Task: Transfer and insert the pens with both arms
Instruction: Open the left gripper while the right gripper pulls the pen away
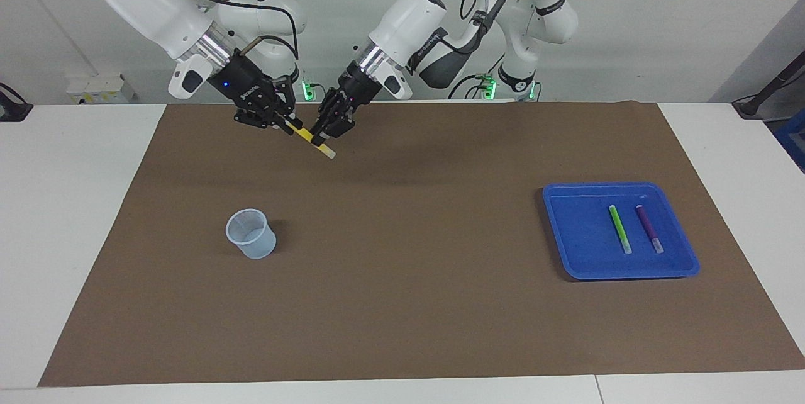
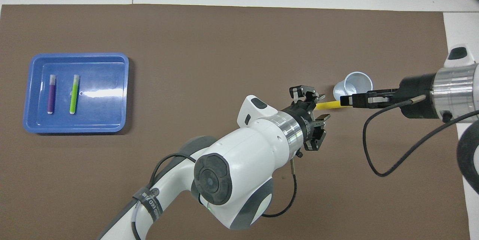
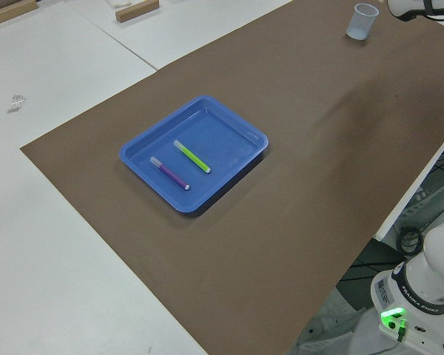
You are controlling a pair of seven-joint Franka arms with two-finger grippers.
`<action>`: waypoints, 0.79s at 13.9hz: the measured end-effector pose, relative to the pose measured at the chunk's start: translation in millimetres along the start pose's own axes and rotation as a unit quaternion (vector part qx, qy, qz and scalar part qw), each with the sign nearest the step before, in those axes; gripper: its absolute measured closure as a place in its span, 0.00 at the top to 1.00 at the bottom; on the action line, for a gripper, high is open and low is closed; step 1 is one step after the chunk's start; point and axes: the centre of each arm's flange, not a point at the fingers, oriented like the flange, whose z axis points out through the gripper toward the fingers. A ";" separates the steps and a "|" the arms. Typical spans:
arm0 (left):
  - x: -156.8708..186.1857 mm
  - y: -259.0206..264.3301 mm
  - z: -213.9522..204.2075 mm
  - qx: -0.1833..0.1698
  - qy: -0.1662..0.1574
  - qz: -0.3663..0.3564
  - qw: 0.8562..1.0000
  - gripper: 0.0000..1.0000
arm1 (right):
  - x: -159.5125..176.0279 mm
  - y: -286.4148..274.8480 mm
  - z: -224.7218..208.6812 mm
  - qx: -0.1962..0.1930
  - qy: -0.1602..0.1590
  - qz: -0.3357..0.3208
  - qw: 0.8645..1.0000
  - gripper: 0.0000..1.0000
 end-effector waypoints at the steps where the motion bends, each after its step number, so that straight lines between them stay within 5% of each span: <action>1: 1.3 0.8 0.4 0.001 0.002 0.000 1.000 0.52 | 0.4 0.9 -1.9 -0.005 0.001 -0.001 1.000 0.19; 3: 8.6 10.1 -0.3 0.001 0.011 -0.006 1.000 0.65 | 1.3 2.8 -5.7 -0.013 0.003 -0.004 1.000 0.19; 6: 37.6 47.3 -6.8 -0.001 0.041 -0.027 0.999 0.99 | 1.7 17.1 -14.5 -0.061 0.002 -0.011 0.998 0.19; 11: 65.3 79.6 -16.4 0.006 0.069 0.045 0.997 1.00 | -0.1 59.1 -29.9 -0.158 -0.011 -0.023 0.987 0.19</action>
